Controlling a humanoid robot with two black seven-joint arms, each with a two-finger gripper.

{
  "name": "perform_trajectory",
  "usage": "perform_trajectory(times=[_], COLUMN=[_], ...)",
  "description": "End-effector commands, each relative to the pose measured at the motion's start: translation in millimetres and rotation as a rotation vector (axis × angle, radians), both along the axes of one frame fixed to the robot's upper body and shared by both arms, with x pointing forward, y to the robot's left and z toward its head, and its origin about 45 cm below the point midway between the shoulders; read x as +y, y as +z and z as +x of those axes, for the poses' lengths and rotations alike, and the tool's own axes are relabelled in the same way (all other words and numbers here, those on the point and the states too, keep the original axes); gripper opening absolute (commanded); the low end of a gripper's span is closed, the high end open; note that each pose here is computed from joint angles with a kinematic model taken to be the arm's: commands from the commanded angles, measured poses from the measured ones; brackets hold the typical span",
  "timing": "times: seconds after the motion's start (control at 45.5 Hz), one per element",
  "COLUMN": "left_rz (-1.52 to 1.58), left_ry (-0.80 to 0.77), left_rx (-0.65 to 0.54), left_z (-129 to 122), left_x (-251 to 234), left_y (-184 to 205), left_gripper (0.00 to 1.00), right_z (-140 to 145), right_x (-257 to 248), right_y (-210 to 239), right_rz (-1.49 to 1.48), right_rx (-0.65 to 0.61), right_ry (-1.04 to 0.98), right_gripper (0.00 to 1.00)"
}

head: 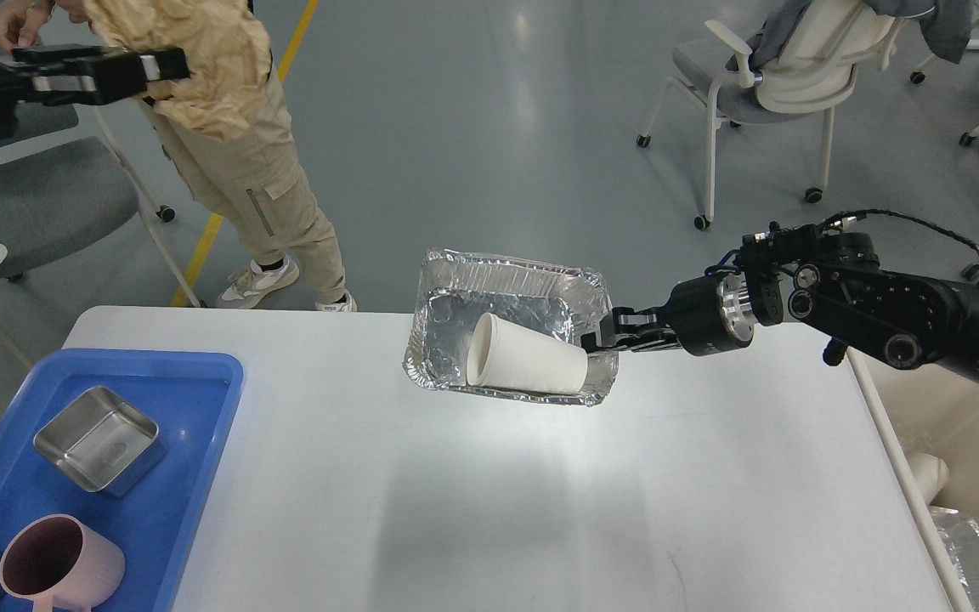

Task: Tidy desktop
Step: 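Lift the brown paper and place it into the foil tray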

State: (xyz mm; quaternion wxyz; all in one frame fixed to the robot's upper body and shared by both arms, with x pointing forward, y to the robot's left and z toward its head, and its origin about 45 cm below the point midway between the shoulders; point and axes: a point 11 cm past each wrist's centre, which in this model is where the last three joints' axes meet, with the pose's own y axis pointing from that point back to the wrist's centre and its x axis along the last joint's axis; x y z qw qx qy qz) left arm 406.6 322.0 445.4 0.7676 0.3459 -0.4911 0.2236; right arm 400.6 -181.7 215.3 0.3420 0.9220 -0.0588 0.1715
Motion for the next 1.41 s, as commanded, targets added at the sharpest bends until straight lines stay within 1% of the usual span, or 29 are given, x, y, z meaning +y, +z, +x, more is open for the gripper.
perform_trajectory(times=[0.0,0.154,0.22,0.351,0.461,0.659,0.835,0.944,0.988,1.054,1.076,1.098,1.142,1.208,1.23,1.274,1.384], left_rz=[0.125,0.283,0.345,0.473,0.512,0.510,0.509,0.502,0.500,0.490,0.488,0.481,0.475,0.453,0.445,0.427,0.409], left_ry=[-0.127,-0.282,-0.333,-0.471,-0.548,-0.612,-0.589,-0.560,-0.544,-0.532,-0.529,-0.522,-0.518,-0.510,-0.506,-0.501,-0.497], left_rx=[0.010,0.013,0.017,0.011,0.007,0.012,0.032,0.055,0.059,0.063,0.067,0.071,0.081,0.097,0.101,0.112,0.107], left_z=[7.1,9.1,7.7,-2.6,-11.9,-21.7,-17.2,-12.6,-10.3,-8.6,-8.4,-7.7,-7.7,-6.7,-6.0,-5.0,-3.5], left_x=[-53.1,-122.6,-144.8,-200.1,-231.3,-259.2,-250.6,-238.5,-231.9,-227.3,-225.7,-222.8,-220.4,-218.1,-217.7,-217.3,-217.4], left_y=[-1.0,-16.5,-28.8,-57.2,-70.3,-83.9,-92.1,-99.2,-98.8,-96.9,-97.5,-98.6,-100.7,-101.9,-101.6,-100.9,-98.9], left_gripper=[0.05,0.05,0.05,0.05,0.05,0.06,0.08,0.12,0.17,0.32,0.37,0.47,0.55,0.74,0.79,0.82,0.86], right_z=[1.4,1.0,1.1,1.9,2.9,3.2,3.9,3.9,3.4,3.0,3.2,3.4,3.1,3.5,3.8,3.9,3.7], right_x=[1.3,3.4,4.9,6.6,6.3,6.2,3.9,4.9,5.5,4.4,3.7,3.0,3.4,2.8,3.0,3.0,3.7], right_y=[2.5,2.1,2.2,2.8,4.8,5.6,6.8,6.5,5.7,4.7,4.8,4.9,4.9,5.7,6.3,6.3,6.2], right_rz=[0.002,0.002,0.004,0.008,0.007,0.008,0.006,0.006,0.007,0.007,0.006,0.006,0.006,0.006,0.006,0.006,0.006], right_rx=[-0.006,-0.007,-0.008,-0.017,-0.020,-0.023,-0.026,-0.025,-0.024,-0.022,-0.023,-0.023,-0.023,-0.025,-0.026,-0.026,-0.026], right_ry=[0.002,0.006,0.007,0.006,0.006,0.006,0.002,0.004,0.005,0.002,0.000,-0.001,0.000,-0.001,0.000,0.000,0.001], right_gripper=[0.00,0.00,0.00,0.00,0.00,0.00,0.00,0.00,0.00,0.00,0.00,0.00,0.00,0.00,0.00,0.00,0.00])
